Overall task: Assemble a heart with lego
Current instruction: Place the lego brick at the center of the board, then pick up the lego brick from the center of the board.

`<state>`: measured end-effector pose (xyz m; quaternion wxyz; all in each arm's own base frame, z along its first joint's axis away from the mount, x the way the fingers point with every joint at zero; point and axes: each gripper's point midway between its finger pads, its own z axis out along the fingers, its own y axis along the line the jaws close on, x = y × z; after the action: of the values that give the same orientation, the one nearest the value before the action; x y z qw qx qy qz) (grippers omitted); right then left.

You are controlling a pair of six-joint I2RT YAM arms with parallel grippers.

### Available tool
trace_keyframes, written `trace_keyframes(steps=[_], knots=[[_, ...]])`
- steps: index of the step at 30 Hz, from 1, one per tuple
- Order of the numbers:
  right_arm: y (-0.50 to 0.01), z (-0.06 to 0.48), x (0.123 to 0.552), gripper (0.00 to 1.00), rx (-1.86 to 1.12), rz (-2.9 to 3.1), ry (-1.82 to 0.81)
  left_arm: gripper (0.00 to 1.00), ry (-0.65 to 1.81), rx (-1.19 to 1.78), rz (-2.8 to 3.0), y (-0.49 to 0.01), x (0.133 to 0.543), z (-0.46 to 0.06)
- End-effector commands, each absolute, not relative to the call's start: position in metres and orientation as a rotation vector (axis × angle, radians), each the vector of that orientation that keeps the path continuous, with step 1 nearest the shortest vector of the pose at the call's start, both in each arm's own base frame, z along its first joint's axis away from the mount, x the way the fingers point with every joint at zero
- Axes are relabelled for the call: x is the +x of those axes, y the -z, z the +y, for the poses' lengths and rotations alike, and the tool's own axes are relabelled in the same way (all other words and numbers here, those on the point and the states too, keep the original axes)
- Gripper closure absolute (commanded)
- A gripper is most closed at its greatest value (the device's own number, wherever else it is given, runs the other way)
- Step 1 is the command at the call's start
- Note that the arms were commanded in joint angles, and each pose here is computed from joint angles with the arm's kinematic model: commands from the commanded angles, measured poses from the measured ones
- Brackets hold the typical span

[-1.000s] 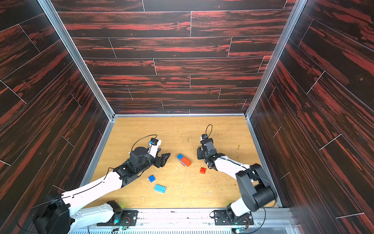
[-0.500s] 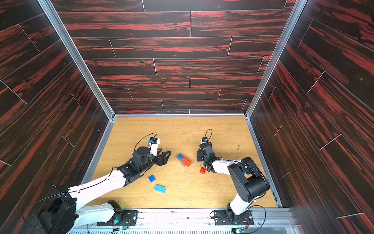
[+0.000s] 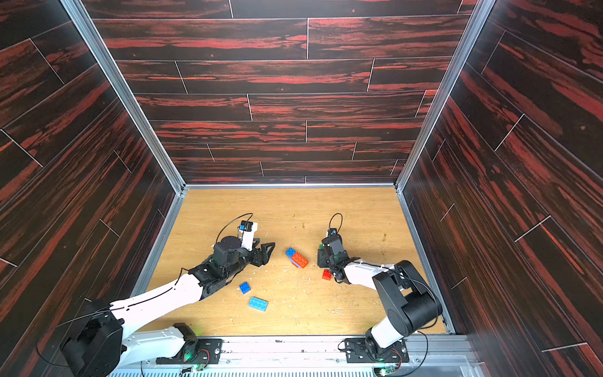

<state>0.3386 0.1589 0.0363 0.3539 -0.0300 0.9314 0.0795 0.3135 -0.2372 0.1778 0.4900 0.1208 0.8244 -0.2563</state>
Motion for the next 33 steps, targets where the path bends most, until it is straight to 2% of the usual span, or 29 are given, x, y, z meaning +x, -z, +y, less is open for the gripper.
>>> trace_keyframes(steps=[1, 12, 17, 20, 22, 26, 30, 33], knots=[[-0.046, 0.162, 0.342, 0.37, -0.047, 2.449, -0.207, 0.25, 0.609, 0.257, 1.995, -0.184, 0.318, -0.234], [-0.023, 0.167, 0.342, 0.47, -0.068, 2.590, -0.160, 0.25, 0.627, 0.131, 2.023, -0.180, 0.325, -0.224], [-0.019, 0.172, 0.342, 0.57, -0.107, 2.601, -0.182, 0.25, 0.635, 0.083, 2.041, -0.174, 0.329, -0.216], [-0.026, 0.179, 0.344, 0.70, -0.136, 2.589, -0.213, 0.25, 0.647, 0.052, 2.055, -0.172, 0.331, -0.212], [-0.040, 0.182, 0.348, 0.76, -0.165, 2.572, -0.218, 0.25, 0.670, 0.012, 2.063, -0.171, 0.333, -0.208], [-0.083, 0.205, 0.347, 0.80, -0.330, 2.494, -0.313, 0.24, 0.718, -0.108, 2.100, -0.171, 0.336, -0.195], [-0.126, 0.238, 0.331, 0.81, -0.573, 2.415, -0.407, 0.19, 0.796, -0.259, 2.157, -0.168, 0.339, -0.188], [-0.135, 0.258, 0.315, 0.81, -0.720, 2.428, -0.424, 0.18, 0.856, -0.329, 2.188, -0.163, 0.340, -0.193]])
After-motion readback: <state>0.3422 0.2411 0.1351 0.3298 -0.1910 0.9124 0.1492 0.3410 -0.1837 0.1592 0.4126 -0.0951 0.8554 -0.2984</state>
